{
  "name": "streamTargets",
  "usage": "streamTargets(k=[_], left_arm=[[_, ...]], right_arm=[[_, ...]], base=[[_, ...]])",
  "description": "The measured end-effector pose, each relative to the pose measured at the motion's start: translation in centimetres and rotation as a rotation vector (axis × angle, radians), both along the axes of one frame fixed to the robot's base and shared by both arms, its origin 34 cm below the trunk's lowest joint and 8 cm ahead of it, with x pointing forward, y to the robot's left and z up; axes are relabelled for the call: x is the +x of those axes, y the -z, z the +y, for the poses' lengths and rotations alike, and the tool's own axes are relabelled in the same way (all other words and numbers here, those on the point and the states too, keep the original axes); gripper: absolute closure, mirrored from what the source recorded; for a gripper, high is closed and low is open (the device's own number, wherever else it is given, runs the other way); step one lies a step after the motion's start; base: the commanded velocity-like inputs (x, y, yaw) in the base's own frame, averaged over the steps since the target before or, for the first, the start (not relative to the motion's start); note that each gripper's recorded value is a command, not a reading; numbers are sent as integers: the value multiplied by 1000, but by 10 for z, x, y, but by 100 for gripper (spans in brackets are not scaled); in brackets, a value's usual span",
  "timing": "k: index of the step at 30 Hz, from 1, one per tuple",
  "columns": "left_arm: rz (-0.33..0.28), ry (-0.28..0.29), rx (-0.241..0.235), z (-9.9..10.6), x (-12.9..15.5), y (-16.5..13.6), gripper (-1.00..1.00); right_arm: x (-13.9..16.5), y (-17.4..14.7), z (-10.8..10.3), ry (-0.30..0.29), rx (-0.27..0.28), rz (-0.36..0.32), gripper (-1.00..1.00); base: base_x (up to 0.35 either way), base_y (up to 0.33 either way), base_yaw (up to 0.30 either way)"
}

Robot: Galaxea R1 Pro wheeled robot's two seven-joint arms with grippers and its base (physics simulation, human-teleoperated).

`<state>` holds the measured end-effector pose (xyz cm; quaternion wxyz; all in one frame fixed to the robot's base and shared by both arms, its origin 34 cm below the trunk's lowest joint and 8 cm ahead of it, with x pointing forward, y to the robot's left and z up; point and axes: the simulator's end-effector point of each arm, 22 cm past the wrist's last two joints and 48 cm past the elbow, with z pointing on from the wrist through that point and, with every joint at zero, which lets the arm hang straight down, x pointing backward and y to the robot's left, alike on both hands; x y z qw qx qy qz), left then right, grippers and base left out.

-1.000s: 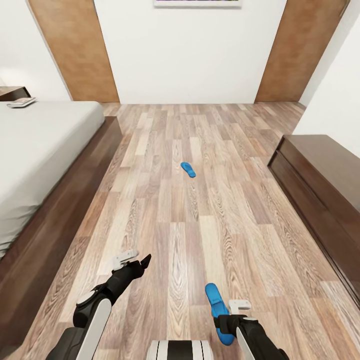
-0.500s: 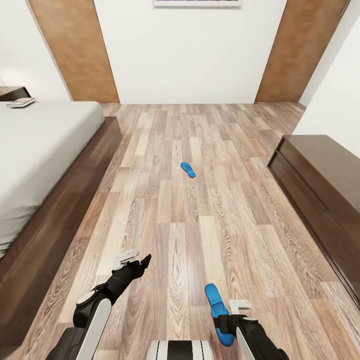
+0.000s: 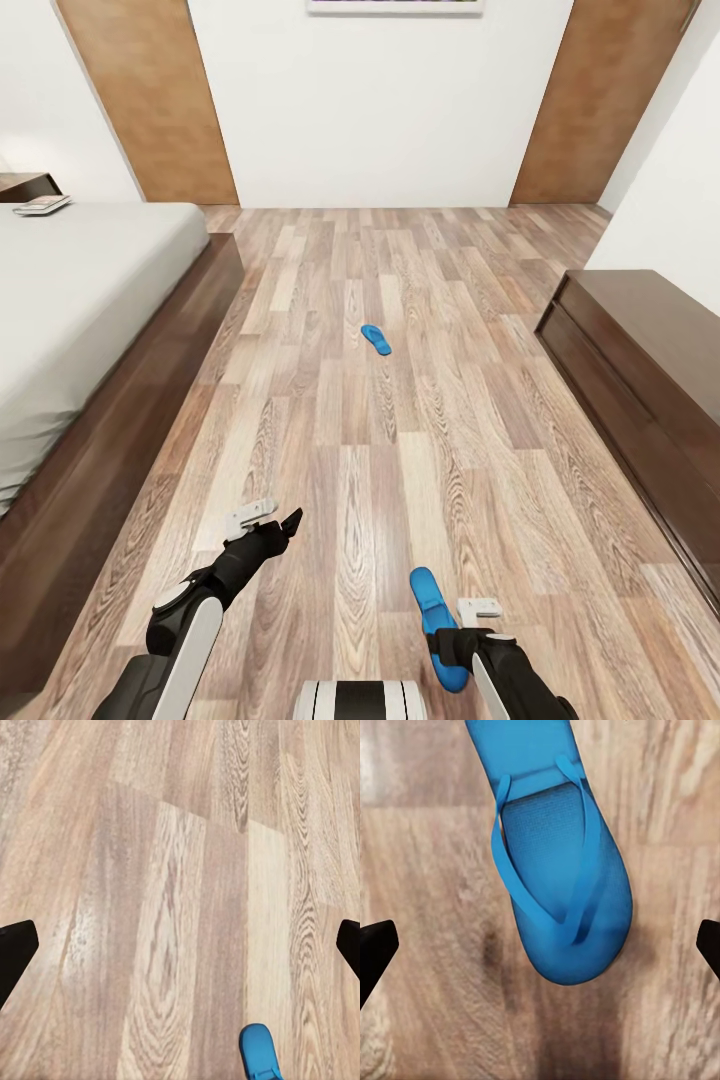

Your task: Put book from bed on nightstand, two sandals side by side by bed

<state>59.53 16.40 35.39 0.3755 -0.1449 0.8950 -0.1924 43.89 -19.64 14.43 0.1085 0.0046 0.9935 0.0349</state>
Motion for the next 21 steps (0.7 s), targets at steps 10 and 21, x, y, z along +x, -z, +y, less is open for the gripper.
streamTargets(k=[10, 21], left_arm=[[3, 0, 0, 0, 0, 1, -100], [2, 0, 0, 0, 0, 1, -100]], right_arm=[[1, 0, 1, -1, 1, -2, -100], [1, 0, 1, -1, 1, -2, -100]], base=[[0, 0, 15], [0, 0, 185]])
